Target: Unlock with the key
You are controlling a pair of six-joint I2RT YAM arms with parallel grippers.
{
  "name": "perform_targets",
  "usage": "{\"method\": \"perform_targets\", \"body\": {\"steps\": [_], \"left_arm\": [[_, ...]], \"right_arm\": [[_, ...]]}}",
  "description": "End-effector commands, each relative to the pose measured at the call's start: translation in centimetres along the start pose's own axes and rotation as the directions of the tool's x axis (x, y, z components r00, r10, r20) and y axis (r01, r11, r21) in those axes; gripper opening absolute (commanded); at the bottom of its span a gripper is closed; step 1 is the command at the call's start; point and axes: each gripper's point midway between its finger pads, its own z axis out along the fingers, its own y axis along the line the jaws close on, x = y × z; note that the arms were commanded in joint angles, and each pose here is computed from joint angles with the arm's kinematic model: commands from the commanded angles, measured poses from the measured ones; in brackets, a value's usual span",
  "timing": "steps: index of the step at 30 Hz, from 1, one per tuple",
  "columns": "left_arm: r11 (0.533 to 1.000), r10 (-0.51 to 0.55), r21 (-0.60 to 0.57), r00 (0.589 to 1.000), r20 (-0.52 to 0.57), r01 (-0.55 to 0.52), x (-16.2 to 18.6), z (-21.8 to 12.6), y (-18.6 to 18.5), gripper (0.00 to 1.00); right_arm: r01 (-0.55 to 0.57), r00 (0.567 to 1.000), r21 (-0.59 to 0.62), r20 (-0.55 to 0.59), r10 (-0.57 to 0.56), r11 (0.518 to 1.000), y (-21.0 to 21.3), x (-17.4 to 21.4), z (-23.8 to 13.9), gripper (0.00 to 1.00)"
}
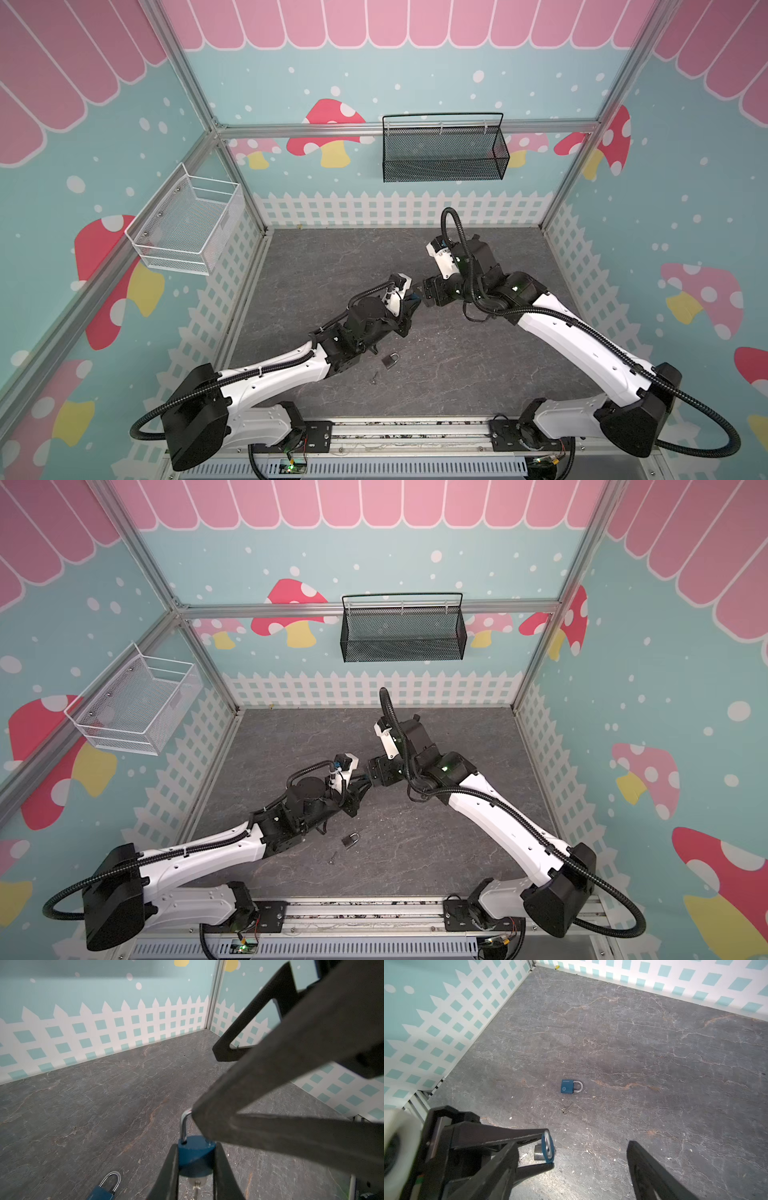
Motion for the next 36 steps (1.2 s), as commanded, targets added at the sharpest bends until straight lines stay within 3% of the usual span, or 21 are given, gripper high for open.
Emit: {"method": "perform_targets", "body": {"steps": [1,36], "left_arm": [[1.000,0.012,0.020,0.999,0.047,-0.013,-1.6,-0.1,-0.7,0.00],[0.999,0.035,0.023,0.998,0.050,-0.037,-1.3,0.3,-1.0,0.00]], "right_arm": [[0.050,0.999,0.039,-0.021,-0.049,0.998,-0.6,-0.3,0.0,0.85],[0.159,0.970,0.142,-0.207,-0.127,0.977,-3.0,0.0,1.4,0.87]]}}
